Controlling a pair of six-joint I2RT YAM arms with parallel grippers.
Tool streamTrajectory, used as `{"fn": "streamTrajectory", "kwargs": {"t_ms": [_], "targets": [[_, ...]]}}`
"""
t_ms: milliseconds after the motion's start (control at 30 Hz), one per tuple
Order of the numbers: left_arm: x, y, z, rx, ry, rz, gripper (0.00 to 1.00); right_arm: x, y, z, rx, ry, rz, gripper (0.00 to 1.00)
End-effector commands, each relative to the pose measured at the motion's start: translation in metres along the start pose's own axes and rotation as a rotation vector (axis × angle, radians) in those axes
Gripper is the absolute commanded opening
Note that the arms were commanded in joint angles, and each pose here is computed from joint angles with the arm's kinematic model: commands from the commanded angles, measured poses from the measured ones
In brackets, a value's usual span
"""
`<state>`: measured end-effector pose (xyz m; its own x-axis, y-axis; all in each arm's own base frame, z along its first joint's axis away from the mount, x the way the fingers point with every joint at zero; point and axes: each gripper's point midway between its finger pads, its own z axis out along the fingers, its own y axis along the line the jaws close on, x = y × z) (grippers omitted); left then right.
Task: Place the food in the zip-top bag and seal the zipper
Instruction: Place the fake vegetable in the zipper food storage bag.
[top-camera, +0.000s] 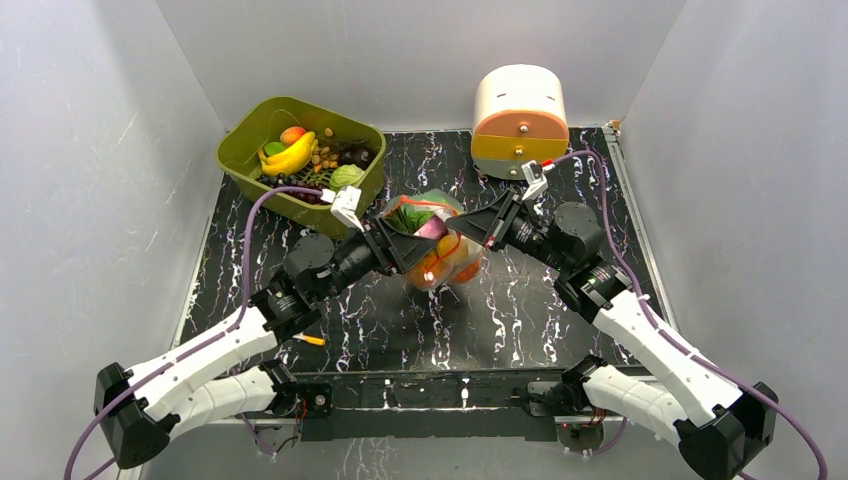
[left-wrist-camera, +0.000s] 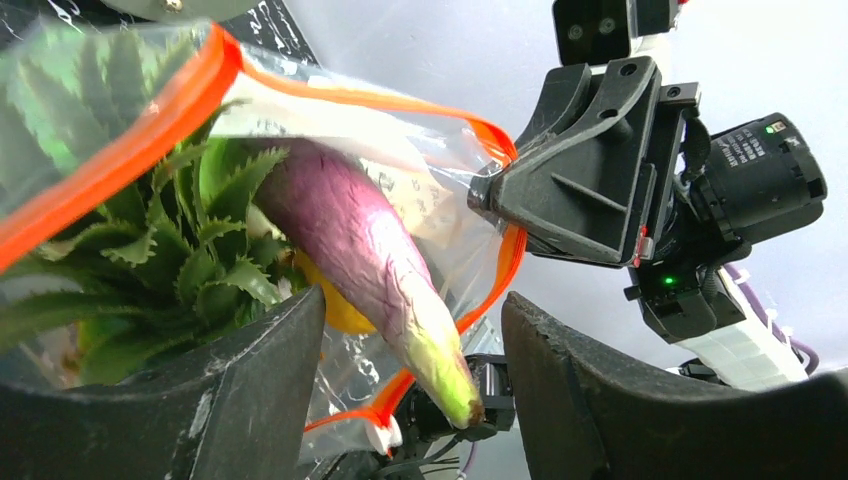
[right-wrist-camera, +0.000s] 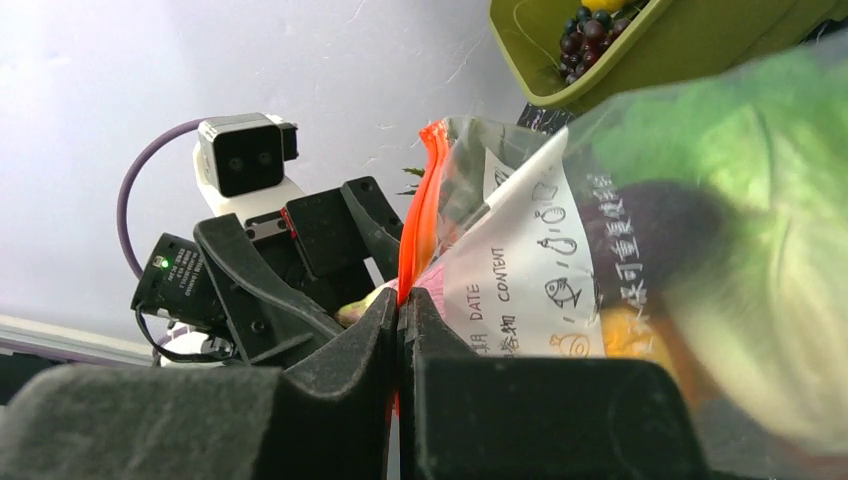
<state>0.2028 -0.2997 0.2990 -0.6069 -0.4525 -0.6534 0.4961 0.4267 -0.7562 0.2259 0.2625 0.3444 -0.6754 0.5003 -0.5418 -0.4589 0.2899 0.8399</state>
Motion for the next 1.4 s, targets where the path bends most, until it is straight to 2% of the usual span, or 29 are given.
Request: {"fn": "streamTrajectory", "kwargs": {"t_ms": [0,300,633,767,900,1033,1133,1233,1367], "targets": [[-0.013,-0.006,-0.010,-0.030,-0.022,0.027,0.64,-0.024,0.056,-0.013,-0.162,-0.068,-0.098,0.00],[-0.030,-0.005,-0.028,-0.084,-0.078,0.036,0.64,-0.025,0.056,-0.016,-0.141,-0.068,-0.113,0.00],[-0.054,-0.003,-0.032,-0.148,-0.143,0.154,0.62,-0.020,0.053,-0.019,-0.147,-0.061,-0.103,0.00],[-0.058,-0.005,-0.029,-0.158,-0.136,0.187,0.57,-0.019,0.052,-0.020,-0.135,-0.057,-0.104,0.00],[-0.057,-0.010,-0.026,-0.134,-0.129,0.187,0.48,-0.019,0.051,-0.020,-0.121,-0.048,-0.111,0.00],[-0.048,-0.009,-0.026,-0.137,-0.082,0.165,0.54,-0.018,0.048,-0.020,-0.118,-0.053,-0.098,0.00],[-0.042,-0.009,-0.027,-0.125,-0.062,0.145,0.54,-0.017,0.043,-0.018,-0.108,-0.053,-0.091,0.00],[-0.036,-0.006,-0.027,-0.122,-0.043,0.144,0.49,-0.016,0.039,-0.018,-0.106,-0.059,-0.081,0.00],[-0.034,-0.001,-0.026,-0.134,-0.037,0.166,0.36,-0.013,0.037,-0.016,-0.110,-0.050,-0.076,0.00]]}}
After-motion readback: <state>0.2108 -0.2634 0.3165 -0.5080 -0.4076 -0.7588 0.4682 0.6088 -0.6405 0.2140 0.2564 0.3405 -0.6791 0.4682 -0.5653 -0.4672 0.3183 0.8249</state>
